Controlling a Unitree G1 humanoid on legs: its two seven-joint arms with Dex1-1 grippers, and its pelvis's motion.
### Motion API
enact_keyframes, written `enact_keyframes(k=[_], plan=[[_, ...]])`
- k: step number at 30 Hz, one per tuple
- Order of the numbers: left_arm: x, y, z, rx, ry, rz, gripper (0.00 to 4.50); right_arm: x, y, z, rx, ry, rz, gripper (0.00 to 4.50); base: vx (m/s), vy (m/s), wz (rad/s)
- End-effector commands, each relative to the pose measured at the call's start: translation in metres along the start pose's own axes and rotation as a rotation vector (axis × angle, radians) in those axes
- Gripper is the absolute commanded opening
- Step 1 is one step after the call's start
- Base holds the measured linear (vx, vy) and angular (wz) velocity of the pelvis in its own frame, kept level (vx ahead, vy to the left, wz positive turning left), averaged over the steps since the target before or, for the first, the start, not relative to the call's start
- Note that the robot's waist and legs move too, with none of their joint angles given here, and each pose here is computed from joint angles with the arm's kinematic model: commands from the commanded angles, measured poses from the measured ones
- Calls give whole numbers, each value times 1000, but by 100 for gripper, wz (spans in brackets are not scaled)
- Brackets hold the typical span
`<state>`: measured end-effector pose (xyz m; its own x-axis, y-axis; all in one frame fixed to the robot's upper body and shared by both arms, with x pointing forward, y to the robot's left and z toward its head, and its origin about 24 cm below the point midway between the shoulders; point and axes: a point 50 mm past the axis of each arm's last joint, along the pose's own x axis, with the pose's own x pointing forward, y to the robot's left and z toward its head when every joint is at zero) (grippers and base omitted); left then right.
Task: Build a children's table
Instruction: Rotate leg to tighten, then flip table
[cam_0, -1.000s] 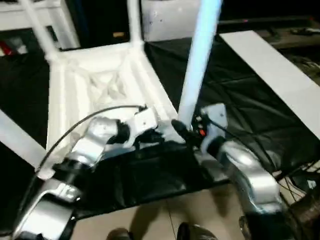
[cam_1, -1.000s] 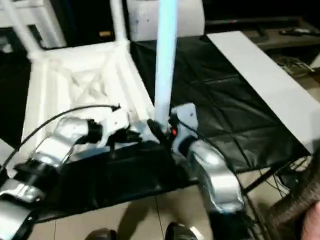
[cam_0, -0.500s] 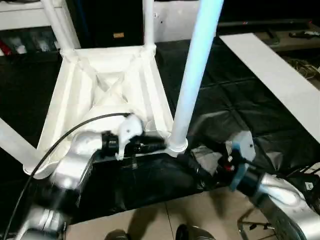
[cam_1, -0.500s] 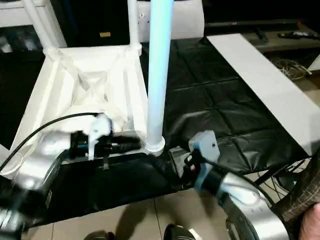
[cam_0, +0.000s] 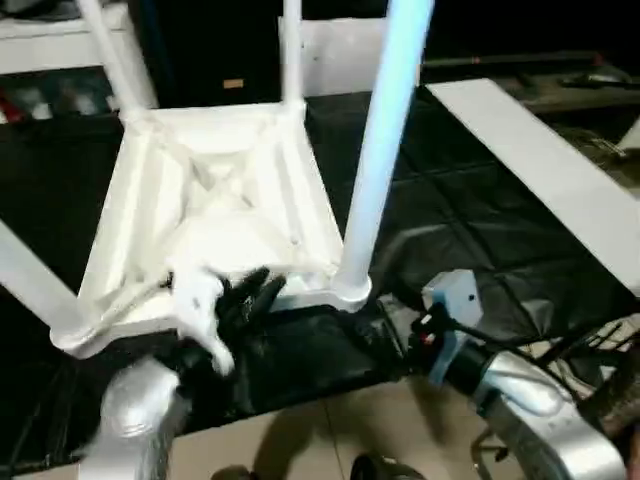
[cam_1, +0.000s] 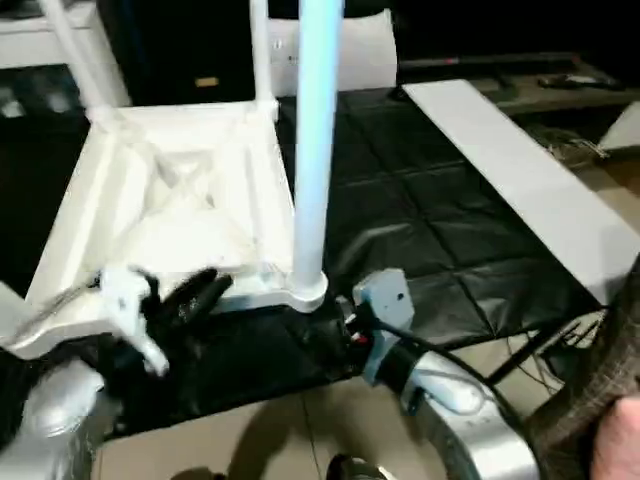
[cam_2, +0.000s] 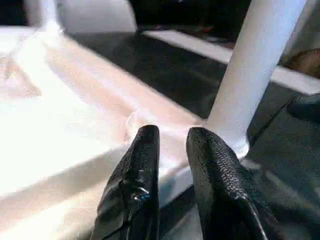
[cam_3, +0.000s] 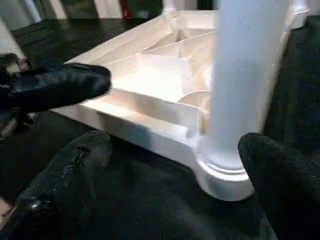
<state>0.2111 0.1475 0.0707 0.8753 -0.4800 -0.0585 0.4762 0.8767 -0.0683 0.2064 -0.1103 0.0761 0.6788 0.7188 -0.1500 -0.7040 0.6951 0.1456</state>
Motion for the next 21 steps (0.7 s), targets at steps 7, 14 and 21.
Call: enact_keyframes(k=[7, 14, 21], plan=[[-19, -8, 3, -42, -1, 165, 106, -2, 3, -10, -50, 41, 64, 450, -9, -59, 48], [-35, -3, 0, -31, -4, 329, 137, -3, 2, -7, -38, 9, 97, 450, -7, 86, 34], [-54, 11, -4, 23, 13, 531, 187, 1, -4, 4, -67, -71, 63, 450, -38, 55, 6]])
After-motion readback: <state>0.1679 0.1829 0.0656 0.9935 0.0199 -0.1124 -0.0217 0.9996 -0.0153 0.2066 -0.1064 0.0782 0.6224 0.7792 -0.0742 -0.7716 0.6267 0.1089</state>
